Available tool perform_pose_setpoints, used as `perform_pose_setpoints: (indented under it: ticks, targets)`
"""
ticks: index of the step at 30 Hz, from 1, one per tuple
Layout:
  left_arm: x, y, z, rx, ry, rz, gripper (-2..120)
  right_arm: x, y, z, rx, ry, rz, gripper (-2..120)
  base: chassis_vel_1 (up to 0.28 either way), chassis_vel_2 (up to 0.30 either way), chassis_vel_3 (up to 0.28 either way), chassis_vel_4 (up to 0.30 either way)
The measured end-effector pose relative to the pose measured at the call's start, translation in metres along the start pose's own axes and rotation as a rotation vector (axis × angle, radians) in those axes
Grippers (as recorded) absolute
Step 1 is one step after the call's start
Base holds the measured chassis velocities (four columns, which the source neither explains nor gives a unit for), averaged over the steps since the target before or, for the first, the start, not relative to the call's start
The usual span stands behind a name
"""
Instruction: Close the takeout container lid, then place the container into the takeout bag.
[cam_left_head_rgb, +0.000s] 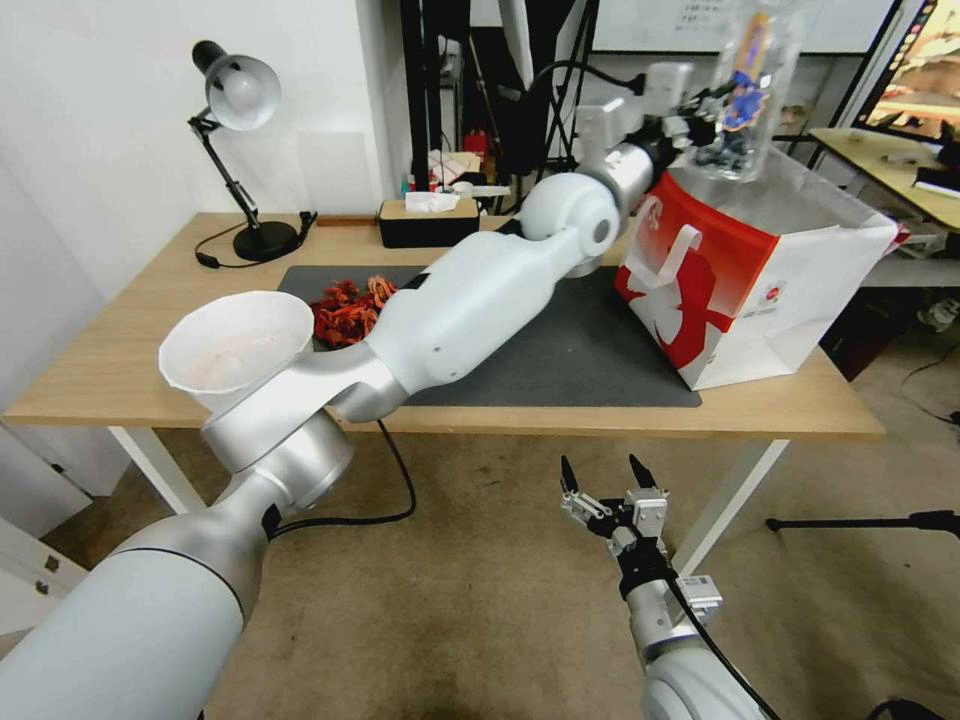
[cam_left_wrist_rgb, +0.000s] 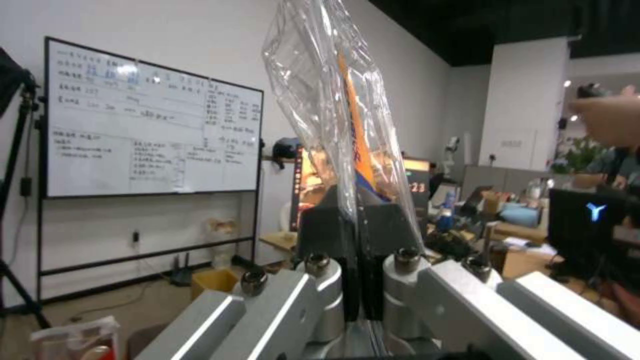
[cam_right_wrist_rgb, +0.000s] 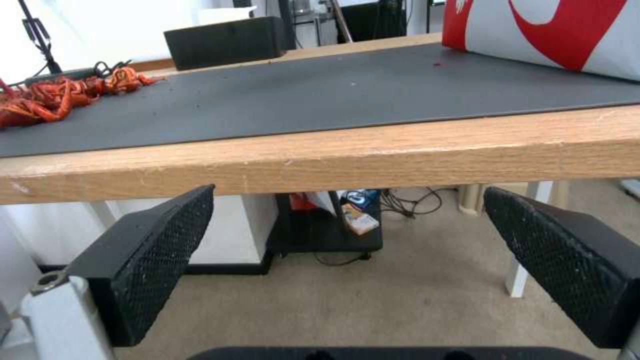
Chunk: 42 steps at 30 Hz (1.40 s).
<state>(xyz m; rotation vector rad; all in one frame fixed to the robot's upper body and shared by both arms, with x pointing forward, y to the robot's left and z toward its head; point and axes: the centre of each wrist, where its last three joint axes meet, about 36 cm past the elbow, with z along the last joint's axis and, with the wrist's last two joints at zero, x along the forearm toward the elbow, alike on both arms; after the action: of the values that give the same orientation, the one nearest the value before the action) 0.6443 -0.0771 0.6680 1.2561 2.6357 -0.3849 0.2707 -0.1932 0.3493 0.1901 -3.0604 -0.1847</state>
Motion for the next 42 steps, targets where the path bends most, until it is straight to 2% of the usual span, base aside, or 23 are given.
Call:
perform_pose_setpoints:
  ticks: [1, 4, 6, 8, 24, 27, 28, 30, 31, 35, 36, 38, 39, 42]
  targets:
    - [0.0, 0.0, 0.0, 0.0, 0.0, 0.0, 0, 0.0, 0.0, 0.0, 0.0, 0.0, 0.0, 100, 0.0, 0.0, 0.0, 0.0]
    - [-0.003, 0.006, 0.007, -0.067, 0.013, 0.004, 0, -0.001, 0.0, 0.002, -0.002, 0.003, 0.003, 100, 0.0, 0.0, 0.0, 0.0]
    - [-0.003, 0.006, 0.008, -0.072, 0.015, 0.005, 0, -0.001, 0.0, 0.002, -0.002, 0.003, 0.003, 100, 0.0, 0.0, 0.0, 0.0]
    - [-0.003, 0.008, 0.016, -0.108, 0.029, 0.019, 0, -0.003, 0.001, 0.003, -0.005, 0.002, 0.005, 100, 0.0, 0.0, 0.0, 0.0]
    - [-0.001, 0.007, 0.032, -0.204, 0.049, 0.085, 1, -0.006, -0.003, 0.003, -0.006, 0.001, 0.01, 100, 0.0, 0.0, 0.0, 0.0]
    - [-0.001, 0.007, 0.033, -0.216, 0.051, 0.088, 16, -0.007, -0.003, 0.003, -0.006, 0.0, 0.011, 100, 0.0, 0.0, 0.0, 0.0]
    - [-0.001, 0.007, 0.033, -0.216, 0.051, 0.088, 16, -0.007, -0.003, 0.003, -0.006, 0.0, 0.011, 100, 0.0, 0.0, 0.0, 0.0]
    - [-0.001, 0.007, 0.031, -0.22, 0.049, 0.089, 27, -0.008, -0.003, 0.003, -0.006, -0.002, 0.01, 100, 0.0, 0.0, 0.0, 0.0]
    - [-0.001, 0.007, 0.031, -0.22, 0.049, 0.089, 27, -0.008, -0.003, 0.003, -0.006, -0.002, 0.01, 100, 0.0, 0.0, 0.0, 0.0]
    - [-0.002, 0.006, 0.028, -0.219, 0.043, 0.084, 43, -0.008, -0.002, 0.003, -0.006, 0.0, 0.009, 100, 0.0, 0.0, 0.0, 0.0]
    - [-0.002, 0.006, 0.028, -0.219, 0.043, 0.084, 43, -0.008, -0.002, 0.003, -0.006, 0.0, 0.009, 100, 0.0, 0.0, 0.0, 0.0]
    - [-0.003, 0.004, 0.023, -0.204, 0.032, 0.079, 57, -0.009, -0.002, 0.002, -0.006, -0.001, 0.007, 100, 0.0, 0.0, 0.0, 0.0]
    - [-0.003, 0.004, 0.023, -0.204, 0.032, 0.079, 57, -0.009, -0.002, 0.002, -0.006, -0.001, 0.007, 100, 0.0, 0.0, 0.0, 0.0]
    - [-0.004, 0.0, 0.016, -0.181, 0.019, 0.077, 71, -0.011, -0.002, 0.001, -0.003, -0.003, 0.003, 100, 0.0, 0.0, 0.0, 0.0]
